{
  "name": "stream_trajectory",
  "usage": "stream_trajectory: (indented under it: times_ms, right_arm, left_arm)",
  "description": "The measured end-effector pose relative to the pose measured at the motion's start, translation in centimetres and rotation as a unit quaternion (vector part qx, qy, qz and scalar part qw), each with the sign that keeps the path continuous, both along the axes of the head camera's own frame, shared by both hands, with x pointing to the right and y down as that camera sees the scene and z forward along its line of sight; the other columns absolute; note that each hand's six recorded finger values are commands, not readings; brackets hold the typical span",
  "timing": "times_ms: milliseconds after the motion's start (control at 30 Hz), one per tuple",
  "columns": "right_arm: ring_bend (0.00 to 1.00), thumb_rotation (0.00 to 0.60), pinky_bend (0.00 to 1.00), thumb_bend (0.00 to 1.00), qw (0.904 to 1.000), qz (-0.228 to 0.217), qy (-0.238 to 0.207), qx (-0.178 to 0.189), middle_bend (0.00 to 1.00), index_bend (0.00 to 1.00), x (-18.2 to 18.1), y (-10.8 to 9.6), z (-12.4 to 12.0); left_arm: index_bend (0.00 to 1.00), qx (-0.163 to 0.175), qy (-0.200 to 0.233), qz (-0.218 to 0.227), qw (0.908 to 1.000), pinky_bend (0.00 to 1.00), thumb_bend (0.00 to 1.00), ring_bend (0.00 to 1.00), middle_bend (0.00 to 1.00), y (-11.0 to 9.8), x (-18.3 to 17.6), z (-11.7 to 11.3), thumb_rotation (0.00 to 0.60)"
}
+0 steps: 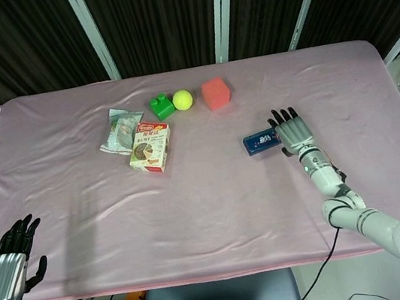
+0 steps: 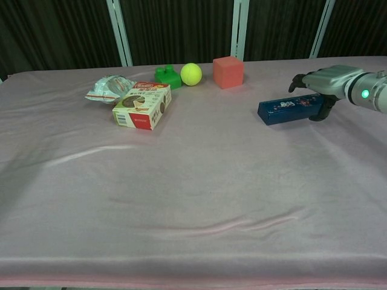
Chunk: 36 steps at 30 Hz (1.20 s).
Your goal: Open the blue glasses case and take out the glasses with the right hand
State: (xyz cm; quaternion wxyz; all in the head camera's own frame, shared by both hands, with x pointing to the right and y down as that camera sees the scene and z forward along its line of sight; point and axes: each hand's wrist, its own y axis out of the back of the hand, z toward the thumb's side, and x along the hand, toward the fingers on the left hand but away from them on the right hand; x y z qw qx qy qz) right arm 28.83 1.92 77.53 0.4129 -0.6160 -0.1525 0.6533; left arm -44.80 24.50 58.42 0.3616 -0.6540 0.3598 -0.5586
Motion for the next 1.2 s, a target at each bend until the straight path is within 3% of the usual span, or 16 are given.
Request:
stream_trajectory:
  times_ms: [233,467,733,933,1200]
  right_arm:
    - [0.00,0.600,0.00,0.48,1.0000,-0.002,-0.004,-0.002,0.02,0.47,-0.9,0.1,0.4]
    - [0.02,0.600,0.00,0.48,0.9996,-0.009,-0.027,-0.004,0.04,0.56,-1.6,0.9,0.0]
    - [0.02,0.600,0.00,0.48,0.9971,-0.045,-0.057,-0.019,0.04,0.56,-2.8,3.5,-1.3]
    - [0.02,0.600,0.00,0.48,0.9927,-0.081,-0.078,-0.043,0.04,0.54,-3.4,7.2,-3.0]
    - [0.02,0.600,0.00,0.48,0.9915,-0.118,-0.038,-0.041,0.04,0.49,-1.4,10.3,-4.4]
  left_arm:
    - [0.00,0.001,0.001,-0.002,1.0000,0.13,0.43,0.00,0.00,0.0,-0.1,-0.1,0.600]
    - [0.00,0.000,0.002,0.002,1.0000,0.13,0.43,0.00,0.00,0.1,0.1,-0.1,0.600]
    - [0.00,-0.001,0.006,0.008,1.0000,0.13,0.43,0.00,0.00,0.3,0.4,-0.2,0.600]
    - [0.00,-0.001,0.010,0.014,0.9999,0.13,0.43,0.00,0.00,0.5,0.7,-0.3,0.600]
    - [0.00,-0.002,0.012,0.019,0.9997,0.13,0.43,0.00,0.00,0.7,0.9,-0.4,0.600]
